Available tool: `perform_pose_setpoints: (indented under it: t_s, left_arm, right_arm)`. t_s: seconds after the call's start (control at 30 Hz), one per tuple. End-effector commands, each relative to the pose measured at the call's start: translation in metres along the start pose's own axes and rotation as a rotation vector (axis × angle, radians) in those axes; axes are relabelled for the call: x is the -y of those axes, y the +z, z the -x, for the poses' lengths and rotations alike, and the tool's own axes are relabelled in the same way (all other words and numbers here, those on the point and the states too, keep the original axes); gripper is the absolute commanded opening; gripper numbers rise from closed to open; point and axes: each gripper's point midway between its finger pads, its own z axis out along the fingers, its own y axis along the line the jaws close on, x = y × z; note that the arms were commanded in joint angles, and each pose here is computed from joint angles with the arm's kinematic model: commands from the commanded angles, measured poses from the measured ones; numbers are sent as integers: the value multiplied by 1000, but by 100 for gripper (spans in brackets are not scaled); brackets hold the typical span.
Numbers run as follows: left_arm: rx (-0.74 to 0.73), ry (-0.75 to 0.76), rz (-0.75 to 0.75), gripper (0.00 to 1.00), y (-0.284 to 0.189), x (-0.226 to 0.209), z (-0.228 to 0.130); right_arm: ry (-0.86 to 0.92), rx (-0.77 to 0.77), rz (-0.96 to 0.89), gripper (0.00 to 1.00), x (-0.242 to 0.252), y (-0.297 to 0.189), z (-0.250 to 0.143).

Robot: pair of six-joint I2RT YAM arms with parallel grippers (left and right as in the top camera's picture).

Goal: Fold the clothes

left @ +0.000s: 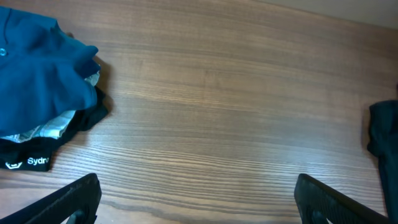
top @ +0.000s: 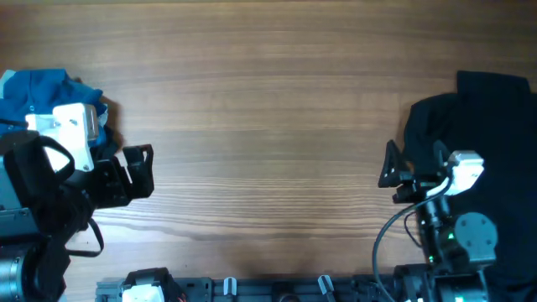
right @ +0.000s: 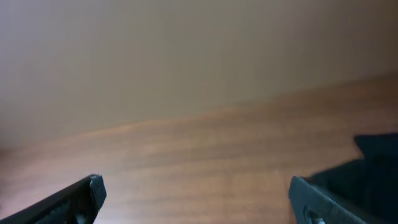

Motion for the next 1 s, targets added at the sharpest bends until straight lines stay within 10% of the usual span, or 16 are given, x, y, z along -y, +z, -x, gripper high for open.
perform_pose_setpoints:
  t_s: [0.0,0.97]
  left_arm:
    - [1,-8,0,100,0,1,0]
    - [1,-8,0,100,0,1,0]
  right_arm:
    - [14,38,10,100,7,0,-25]
    - [10,73,-5,100,22,8,-63]
